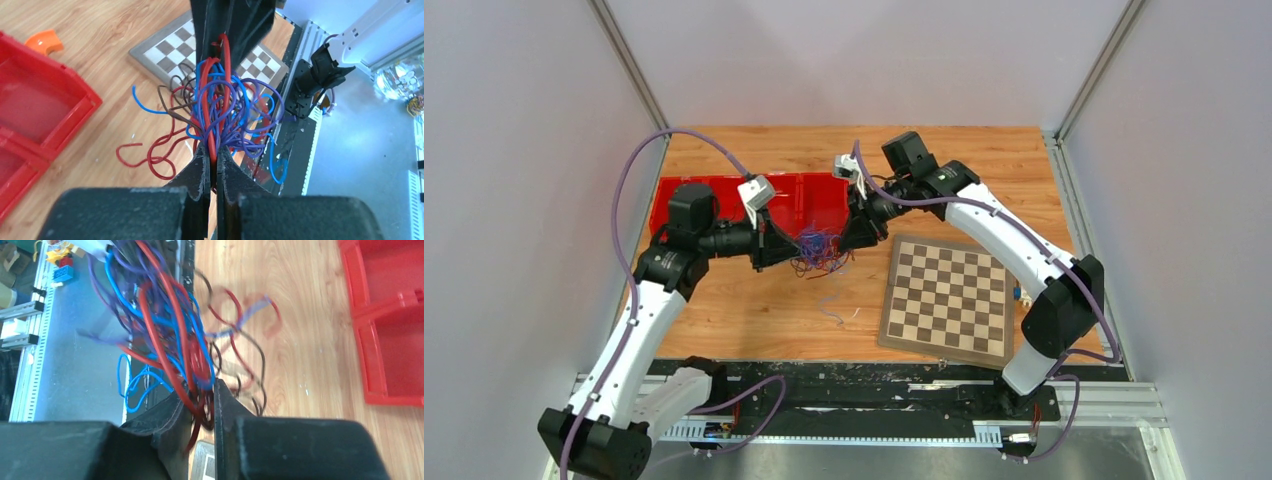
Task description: Untangle the cables
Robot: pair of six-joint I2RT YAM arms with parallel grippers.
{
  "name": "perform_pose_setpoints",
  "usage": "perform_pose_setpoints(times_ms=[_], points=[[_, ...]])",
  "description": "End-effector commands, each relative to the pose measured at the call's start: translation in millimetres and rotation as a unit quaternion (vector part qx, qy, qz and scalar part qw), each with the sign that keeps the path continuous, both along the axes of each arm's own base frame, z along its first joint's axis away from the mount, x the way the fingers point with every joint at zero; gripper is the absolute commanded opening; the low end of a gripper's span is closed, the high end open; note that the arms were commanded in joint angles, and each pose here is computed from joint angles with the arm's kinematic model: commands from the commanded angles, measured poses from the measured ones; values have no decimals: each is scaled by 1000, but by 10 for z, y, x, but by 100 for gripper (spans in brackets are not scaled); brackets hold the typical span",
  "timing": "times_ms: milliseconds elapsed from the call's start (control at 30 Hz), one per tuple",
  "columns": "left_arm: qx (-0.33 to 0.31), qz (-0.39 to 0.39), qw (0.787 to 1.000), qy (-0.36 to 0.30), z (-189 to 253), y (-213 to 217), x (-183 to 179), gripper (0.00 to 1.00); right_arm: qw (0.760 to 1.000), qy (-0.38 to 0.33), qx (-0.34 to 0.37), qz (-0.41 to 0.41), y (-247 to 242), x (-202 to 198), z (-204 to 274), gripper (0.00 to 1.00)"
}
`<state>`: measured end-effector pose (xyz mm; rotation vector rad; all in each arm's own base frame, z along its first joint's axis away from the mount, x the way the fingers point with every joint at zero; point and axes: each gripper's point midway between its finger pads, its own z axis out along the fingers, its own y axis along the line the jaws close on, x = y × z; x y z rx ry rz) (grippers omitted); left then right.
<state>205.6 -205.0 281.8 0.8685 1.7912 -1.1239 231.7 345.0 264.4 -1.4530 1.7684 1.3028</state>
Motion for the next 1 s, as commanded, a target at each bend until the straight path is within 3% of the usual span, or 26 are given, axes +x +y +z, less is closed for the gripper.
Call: perform_pose_setpoints(times_ms=[0,133,367,633,667,700,733,767,967], points=[[-11,35,999,-1,90,213,-63,0,996,-9,-34,-78,-294,324,-135,15],[-21,99,995,13,175,482,62,0,993,11,-47,-112,-547,448,-290,1],[24,198,979,44,118,837,231,0,984,5,-58,-166,-928,642,-381,0],[-18,146,986,77,196,702,166,0,983,-20,-51,-173,-896,669,-203,2],[-22,137,987,81,203,677,160,0,984,-14,-47,-169,-862,651,-174,23],[-28,126,988,79,234,646,149,0,986,-11,-41,-161,-810,623,-128,55],[-31,115,989,82,243,596,132,0,988,-12,-35,-152,-745,579,-75,78],[-33,106,991,77,265,561,129,0,989,-16,-27,-142,-670,532,-10,92],[-37,33,995,85,224,211,39,0,995,-40,24,-84,-66,308,353,96]])
